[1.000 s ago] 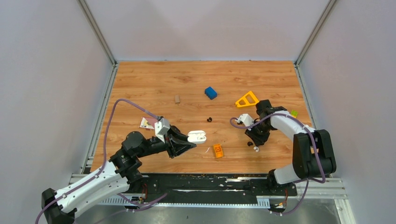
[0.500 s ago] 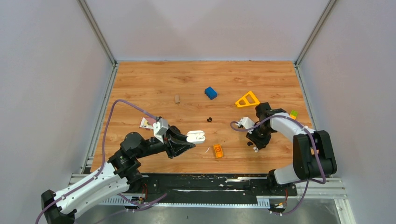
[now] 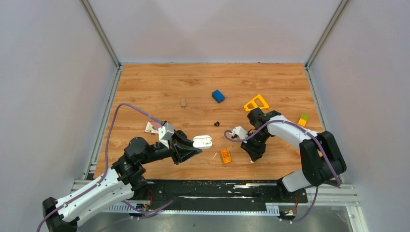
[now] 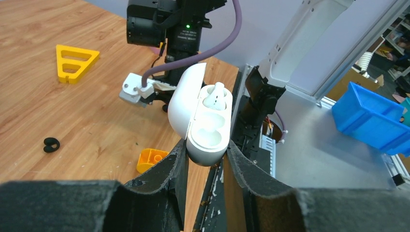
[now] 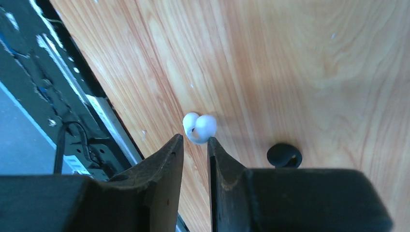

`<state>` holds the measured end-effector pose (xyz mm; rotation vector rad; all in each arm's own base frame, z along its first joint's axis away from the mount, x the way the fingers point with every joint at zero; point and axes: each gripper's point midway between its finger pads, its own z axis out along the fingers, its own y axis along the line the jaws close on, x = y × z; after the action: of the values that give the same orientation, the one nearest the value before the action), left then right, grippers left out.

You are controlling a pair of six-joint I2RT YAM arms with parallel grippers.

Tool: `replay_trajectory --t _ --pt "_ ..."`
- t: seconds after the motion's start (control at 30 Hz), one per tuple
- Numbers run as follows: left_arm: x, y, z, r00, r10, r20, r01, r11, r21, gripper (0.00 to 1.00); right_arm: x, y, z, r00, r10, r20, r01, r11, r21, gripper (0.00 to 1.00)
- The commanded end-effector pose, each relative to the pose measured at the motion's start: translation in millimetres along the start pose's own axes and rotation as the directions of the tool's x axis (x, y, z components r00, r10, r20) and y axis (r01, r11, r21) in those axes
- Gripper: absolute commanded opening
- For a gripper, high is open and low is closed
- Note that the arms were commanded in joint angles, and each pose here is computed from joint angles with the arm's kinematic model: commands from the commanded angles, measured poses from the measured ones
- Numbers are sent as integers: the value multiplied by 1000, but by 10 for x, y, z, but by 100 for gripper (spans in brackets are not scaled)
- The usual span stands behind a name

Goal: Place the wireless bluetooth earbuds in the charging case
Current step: Pick up the earbud from the center of the board.

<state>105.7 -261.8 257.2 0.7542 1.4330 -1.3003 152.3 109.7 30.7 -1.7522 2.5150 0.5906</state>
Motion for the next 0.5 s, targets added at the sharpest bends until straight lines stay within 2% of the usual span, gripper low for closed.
replay_trajectory --t 0.0,0.1,0.27,0.47 --pt "-256 -103 -10 998 26 53 -27 999 19 0 -241 144 -80 998 15 63 -9 996 -88 25" --pt "-277 -106 -37 998 34 58 -34 999 11 0 -211 163 -152 999 -18 50 22 996 -81 25" --pt "-262 -95 -63 998 35 61 -35 999 2 0 -127 152 -284 988 -139 60 139 990 10 28" --pt "-282 -96 -61 997 42 61 -42 999 0 0 -213 184 -384 940 -313 138 302 948 97 28"
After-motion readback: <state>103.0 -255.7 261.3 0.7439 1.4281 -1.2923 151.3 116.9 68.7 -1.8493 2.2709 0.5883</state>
